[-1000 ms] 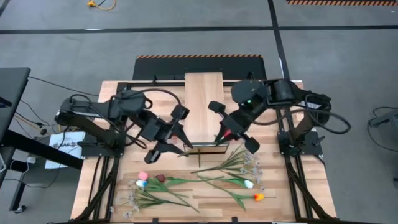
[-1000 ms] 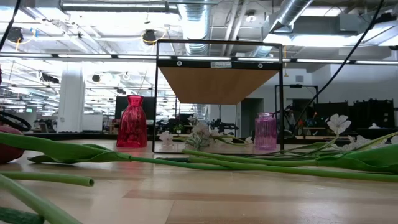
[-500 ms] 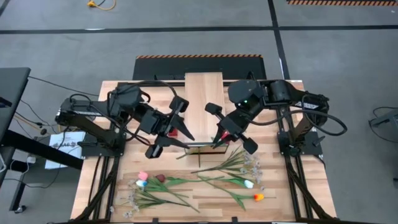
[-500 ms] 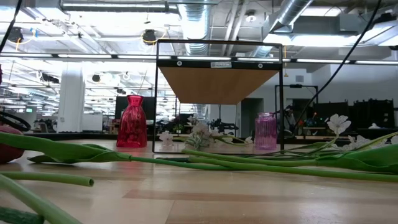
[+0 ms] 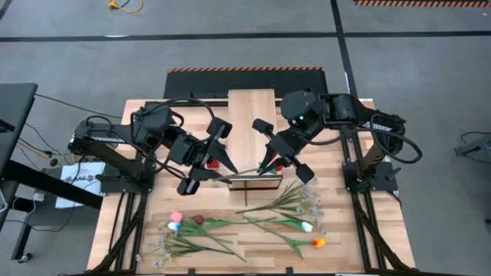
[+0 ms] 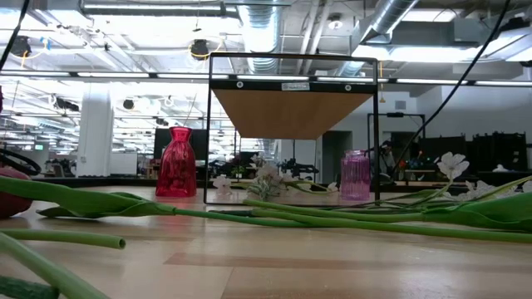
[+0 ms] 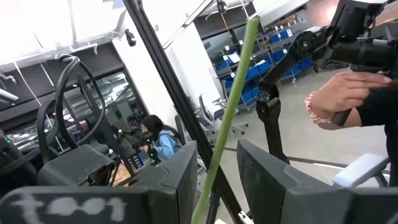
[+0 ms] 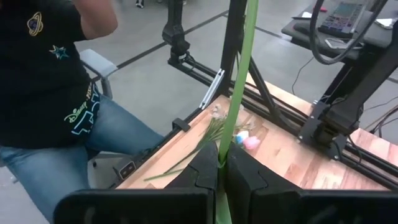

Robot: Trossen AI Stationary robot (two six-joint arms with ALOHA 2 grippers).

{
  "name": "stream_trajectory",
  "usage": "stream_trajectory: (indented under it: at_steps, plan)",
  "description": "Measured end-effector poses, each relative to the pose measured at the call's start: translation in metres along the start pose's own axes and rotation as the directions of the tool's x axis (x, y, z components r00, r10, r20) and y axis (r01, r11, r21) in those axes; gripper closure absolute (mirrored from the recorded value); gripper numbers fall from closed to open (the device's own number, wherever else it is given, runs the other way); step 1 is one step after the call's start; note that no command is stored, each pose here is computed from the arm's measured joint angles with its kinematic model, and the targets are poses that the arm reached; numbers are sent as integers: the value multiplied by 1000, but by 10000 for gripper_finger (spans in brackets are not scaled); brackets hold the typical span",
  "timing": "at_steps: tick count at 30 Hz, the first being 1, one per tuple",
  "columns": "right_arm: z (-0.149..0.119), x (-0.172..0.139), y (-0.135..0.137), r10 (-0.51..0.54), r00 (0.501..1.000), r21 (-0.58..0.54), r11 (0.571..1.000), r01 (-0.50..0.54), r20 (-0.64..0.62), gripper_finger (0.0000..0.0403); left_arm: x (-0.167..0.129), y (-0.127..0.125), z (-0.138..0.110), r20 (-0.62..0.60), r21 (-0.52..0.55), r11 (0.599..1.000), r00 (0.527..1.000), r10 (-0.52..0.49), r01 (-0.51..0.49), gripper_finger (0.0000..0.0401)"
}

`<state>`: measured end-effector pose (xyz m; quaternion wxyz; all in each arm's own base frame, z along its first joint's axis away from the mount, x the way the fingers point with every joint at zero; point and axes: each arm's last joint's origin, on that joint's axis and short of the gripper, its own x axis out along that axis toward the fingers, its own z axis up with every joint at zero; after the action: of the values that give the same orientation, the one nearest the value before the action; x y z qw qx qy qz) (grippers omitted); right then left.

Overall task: Pick and place flowers into a vace then onto a shelf
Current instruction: Put the red tulip into the red flower vase

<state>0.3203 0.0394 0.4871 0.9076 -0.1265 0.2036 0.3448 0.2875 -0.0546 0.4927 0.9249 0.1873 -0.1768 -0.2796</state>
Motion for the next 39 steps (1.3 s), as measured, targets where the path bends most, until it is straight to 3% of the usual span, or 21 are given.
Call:
stream_trajectory:
  at_steps: [6,13,24,29,39]
  plan:
    - [0,0,0,0,1000,1,1000,0,-1,397,0,0,-1,-11,27,1000,1000,-4,4,312]
    - [-1,0,0,3,1000,5,1000,-3,-7,397,1,-3,-3,-44,94,996,999,5,-1,393]
    - [-2,0,0,-7,1000,12,1000,7,-19,388,2,-4,-3,-61,113,993,998,33,-26,400]
    - [-4,-2,-2,-111,991,96,988,117,-72,349,1,-3,-7,-116,106,992,990,80,-67,400]
    - [-14,-19,-3,-192,964,180,957,226,-186,288,-3,0,-13,-287,132,972,931,225,-194,401]
